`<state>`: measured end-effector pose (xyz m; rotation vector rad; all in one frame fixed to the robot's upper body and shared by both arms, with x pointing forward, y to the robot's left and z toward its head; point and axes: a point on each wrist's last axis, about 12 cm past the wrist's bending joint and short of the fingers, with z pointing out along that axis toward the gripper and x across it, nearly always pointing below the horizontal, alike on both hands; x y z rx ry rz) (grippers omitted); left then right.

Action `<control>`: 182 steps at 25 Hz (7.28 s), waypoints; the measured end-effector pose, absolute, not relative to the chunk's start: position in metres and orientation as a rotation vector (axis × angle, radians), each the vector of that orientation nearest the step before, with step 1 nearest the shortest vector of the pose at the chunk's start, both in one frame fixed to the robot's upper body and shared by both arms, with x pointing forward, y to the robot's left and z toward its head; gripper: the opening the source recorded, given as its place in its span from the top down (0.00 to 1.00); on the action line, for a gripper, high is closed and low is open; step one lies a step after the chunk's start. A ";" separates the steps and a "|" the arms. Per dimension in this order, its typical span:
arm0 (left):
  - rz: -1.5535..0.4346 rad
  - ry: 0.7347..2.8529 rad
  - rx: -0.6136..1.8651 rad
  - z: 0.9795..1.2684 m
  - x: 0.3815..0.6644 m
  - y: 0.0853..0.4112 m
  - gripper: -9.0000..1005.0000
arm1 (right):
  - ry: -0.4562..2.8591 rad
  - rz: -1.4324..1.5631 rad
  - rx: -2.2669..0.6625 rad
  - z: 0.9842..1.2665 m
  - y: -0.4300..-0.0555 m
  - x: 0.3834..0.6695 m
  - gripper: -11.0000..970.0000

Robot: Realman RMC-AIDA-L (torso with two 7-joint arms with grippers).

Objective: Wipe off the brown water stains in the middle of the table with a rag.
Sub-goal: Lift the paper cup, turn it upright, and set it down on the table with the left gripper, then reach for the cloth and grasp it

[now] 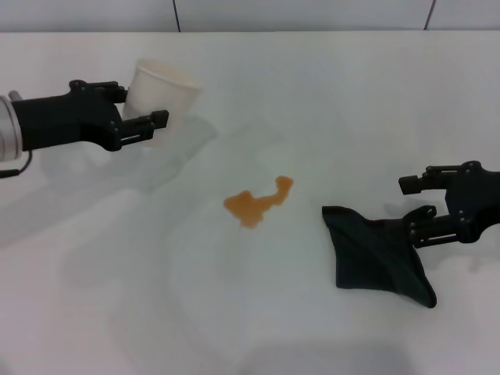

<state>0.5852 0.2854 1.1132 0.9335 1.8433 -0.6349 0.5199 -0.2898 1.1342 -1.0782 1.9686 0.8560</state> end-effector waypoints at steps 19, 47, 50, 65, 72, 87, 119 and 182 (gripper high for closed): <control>-0.673 1.715 0.852 1.063 0.557 0.273 0.46 | 1.960 0.877 -1.078 1.126 -0.289 0.520 0.14; -0.594 1.780 0.880 1.033 0.543 0.271 0.46 | 1.962 0.895 -1.076 1.125 -0.288 0.519 0.14; -0.595 1.783 0.889 1.032 0.543 0.271 0.46 | 1.961 0.896 -1.078 1.126 -0.287 0.519 0.14; -0.601 1.786 0.940 1.032 0.540 0.271 0.46 | 1.964 0.899 -1.075 1.126 -0.287 0.519 0.14; -0.590 1.785 0.950 1.033 0.541 0.273 0.46 | 1.964 0.898 -1.074 1.126 -0.288 0.519 0.14; -0.559 1.805 0.954 1.030 0.532 0.284 0.46 | 1.952 0.899 -1.064 1.128 -0.287 0.521 0.14; -0.553 1.911 0.916 1.047 0.526 0.310 0.11 | 1.953 0.893 -1.054 1.128 -0.286 0.524 0.15; -0.895 1.905 1.356 1.182 0.554 0.334 0.11 | 1.927 0.956 -1.072 1.132 -0.273 0.522 0.15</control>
